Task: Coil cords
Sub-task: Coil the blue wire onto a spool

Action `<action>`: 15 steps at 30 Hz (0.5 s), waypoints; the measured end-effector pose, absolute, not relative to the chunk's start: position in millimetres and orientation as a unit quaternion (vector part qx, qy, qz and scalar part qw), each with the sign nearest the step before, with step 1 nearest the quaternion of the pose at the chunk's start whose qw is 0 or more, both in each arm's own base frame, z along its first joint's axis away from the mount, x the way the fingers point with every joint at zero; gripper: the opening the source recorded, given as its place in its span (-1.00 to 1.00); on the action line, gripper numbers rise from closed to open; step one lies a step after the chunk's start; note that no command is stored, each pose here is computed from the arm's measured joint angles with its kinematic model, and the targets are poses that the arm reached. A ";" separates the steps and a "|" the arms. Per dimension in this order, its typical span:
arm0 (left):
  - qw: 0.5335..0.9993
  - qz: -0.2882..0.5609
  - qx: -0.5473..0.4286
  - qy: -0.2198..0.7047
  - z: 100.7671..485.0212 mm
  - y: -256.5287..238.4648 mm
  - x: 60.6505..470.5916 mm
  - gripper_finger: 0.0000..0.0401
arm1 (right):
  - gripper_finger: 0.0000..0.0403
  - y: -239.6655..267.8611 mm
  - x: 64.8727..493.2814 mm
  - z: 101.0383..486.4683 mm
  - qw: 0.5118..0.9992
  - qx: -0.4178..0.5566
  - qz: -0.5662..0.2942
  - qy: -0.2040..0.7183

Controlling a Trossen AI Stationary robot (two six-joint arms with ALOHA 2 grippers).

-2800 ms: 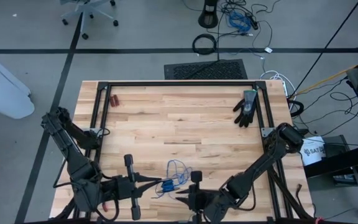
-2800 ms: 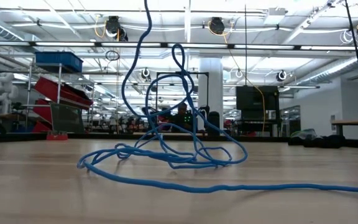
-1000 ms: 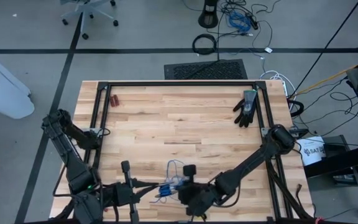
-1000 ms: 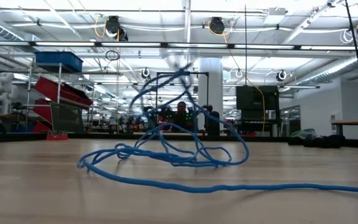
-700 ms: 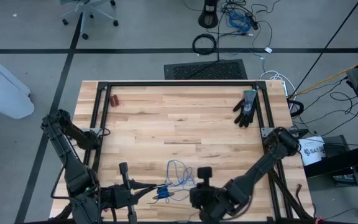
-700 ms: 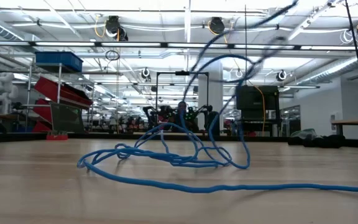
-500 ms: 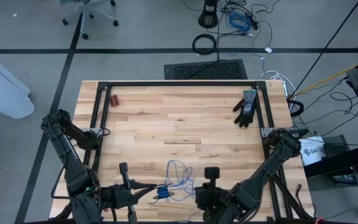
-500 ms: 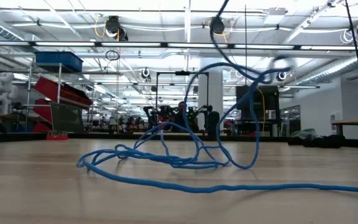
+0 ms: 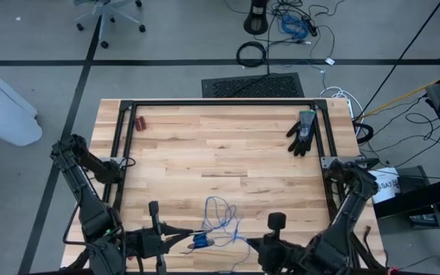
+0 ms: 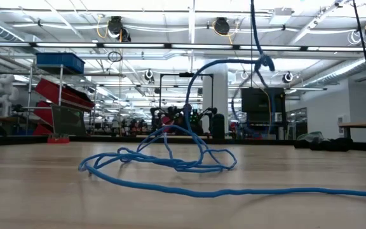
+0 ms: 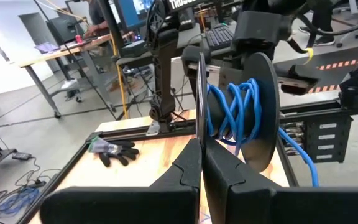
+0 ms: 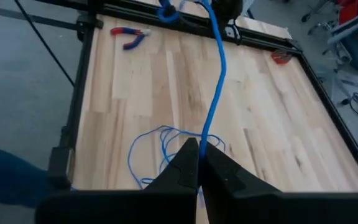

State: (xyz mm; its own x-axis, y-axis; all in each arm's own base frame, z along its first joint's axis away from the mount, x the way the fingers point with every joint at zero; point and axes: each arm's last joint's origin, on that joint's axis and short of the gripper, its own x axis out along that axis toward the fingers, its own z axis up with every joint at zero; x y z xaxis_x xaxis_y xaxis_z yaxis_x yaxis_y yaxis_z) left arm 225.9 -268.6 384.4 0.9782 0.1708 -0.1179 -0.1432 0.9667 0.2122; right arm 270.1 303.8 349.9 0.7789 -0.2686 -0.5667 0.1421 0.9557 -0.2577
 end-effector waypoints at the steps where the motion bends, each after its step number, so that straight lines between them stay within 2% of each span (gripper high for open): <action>1: 0.989 0.079 0.102 0.068 384.5 -268.6 225.9 -0.97 | -1.00 304.3 269.8 349.9 0.938 -0.100 -0.108 0.314; 6: 0.990 0.079 0.100 0.067 384.6 -268.6 226.0 -0.97 | -0.97 304.6 272.1 347.0 0.936 -0.086 -0.107 0.323; 15: 0.991 0.080 0.089 0.066 384.6 -268.6 226.0 -0.97 | -0.81 305.3 275.0 328.2 0.931 -0.089 -0.116 0.334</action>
State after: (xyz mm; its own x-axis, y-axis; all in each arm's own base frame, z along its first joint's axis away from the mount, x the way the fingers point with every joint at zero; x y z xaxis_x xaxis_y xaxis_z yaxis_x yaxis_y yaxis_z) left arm 226.0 -268.6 384.6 0.9784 0.1702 -0.1171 -0.1466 0.9713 0.1871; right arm 275.0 305.3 328.2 0.7505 -0.2746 -0.6011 0.1562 0.9575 -0.2423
